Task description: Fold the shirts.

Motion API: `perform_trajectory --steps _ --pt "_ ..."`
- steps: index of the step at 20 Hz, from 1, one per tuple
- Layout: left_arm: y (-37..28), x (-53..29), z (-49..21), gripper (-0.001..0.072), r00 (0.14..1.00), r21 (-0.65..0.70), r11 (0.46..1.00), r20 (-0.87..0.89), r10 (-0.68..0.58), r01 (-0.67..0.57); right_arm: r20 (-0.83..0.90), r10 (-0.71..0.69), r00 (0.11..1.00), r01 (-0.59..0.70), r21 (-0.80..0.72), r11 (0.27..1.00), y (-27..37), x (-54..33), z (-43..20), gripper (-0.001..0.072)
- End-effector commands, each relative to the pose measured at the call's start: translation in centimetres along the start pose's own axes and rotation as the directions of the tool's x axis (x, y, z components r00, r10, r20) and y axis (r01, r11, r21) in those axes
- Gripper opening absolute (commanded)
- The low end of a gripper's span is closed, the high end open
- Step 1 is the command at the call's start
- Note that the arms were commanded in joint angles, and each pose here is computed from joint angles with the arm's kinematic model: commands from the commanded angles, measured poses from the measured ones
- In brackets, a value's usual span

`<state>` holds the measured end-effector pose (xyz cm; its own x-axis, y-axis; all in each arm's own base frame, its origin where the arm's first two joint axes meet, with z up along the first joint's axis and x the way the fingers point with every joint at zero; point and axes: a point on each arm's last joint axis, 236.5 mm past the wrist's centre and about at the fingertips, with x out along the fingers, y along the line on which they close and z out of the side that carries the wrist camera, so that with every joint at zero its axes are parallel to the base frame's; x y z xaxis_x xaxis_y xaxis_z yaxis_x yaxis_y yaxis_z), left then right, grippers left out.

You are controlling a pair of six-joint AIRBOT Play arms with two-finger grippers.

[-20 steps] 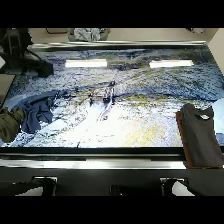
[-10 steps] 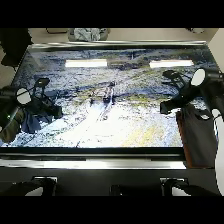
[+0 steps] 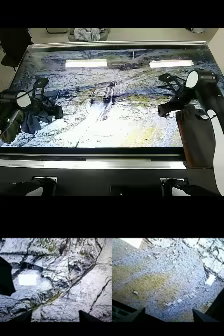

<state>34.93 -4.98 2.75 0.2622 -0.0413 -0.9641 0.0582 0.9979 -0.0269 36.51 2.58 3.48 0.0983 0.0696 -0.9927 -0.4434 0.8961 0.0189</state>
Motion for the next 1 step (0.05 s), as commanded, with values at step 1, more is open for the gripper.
perform_trajectory --steps 1 --pt "-0.01 0.00 0.06 0.0719 1.000 0.000 1.000 0.004 0.000 0.000 -0.001 0.001 1.000 -0.001 -0.001 1.000 0.07 0.03 0.00 0.0680"
